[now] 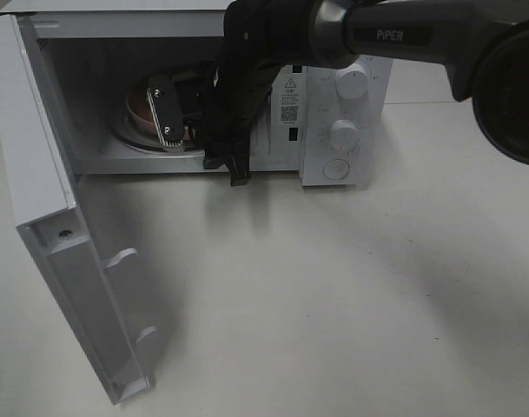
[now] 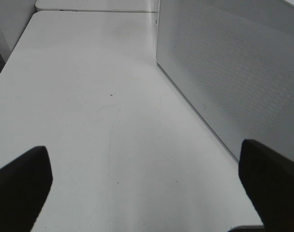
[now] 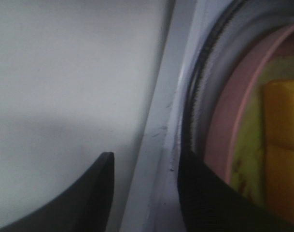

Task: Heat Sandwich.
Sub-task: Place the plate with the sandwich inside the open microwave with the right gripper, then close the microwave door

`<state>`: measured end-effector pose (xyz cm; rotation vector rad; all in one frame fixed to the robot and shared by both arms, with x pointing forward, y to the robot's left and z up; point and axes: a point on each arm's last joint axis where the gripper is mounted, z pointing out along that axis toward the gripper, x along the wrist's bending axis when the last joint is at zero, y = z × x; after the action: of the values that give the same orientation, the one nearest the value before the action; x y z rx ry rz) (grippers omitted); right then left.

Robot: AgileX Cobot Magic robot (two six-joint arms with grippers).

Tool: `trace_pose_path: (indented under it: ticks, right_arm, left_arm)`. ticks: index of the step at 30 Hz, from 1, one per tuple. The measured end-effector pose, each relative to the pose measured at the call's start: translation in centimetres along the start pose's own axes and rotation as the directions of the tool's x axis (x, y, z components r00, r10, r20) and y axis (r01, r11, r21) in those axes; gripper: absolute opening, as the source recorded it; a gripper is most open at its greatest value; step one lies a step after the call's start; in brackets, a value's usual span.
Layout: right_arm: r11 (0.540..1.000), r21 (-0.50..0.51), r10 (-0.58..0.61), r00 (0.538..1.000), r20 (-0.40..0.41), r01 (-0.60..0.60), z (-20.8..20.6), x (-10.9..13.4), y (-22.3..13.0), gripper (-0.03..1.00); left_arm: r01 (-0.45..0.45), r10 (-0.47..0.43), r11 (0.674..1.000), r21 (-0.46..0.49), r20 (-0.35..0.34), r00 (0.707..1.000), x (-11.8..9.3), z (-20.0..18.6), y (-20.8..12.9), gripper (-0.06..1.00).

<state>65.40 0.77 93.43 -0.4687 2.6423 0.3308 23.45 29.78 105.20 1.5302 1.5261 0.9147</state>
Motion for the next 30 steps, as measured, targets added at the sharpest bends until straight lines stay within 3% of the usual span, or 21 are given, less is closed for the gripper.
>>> trace_pose_path:
  ticks: [8,21,30]
  right_arm:
    - [1.0,-0.004,-0.012,1.0,0.003,0.012,-2.3,0.3,0.4,0.44]
    - [0.999,-0.009,-0.051,0.997,-0.051,0.051,-5.7,3.5,1.6,0.44]
    - [1.0,-0.006,0.026,0.997,-0.078,-0.027,-8.2,5.7,1.8,0.44]
  left_arm:
    - [0.0,0.0,1.0,0.0,0.0,1.0,0.0,0.0,0.0,0.97]
    - [0.0,0.0,1.0,0.0,0.0,1.0,0.0,0.0,0.0,0.97]
    - [0.0,0.0,1.0,0.0,0.0,1.0,0.0,0.0,0.0,0.97]
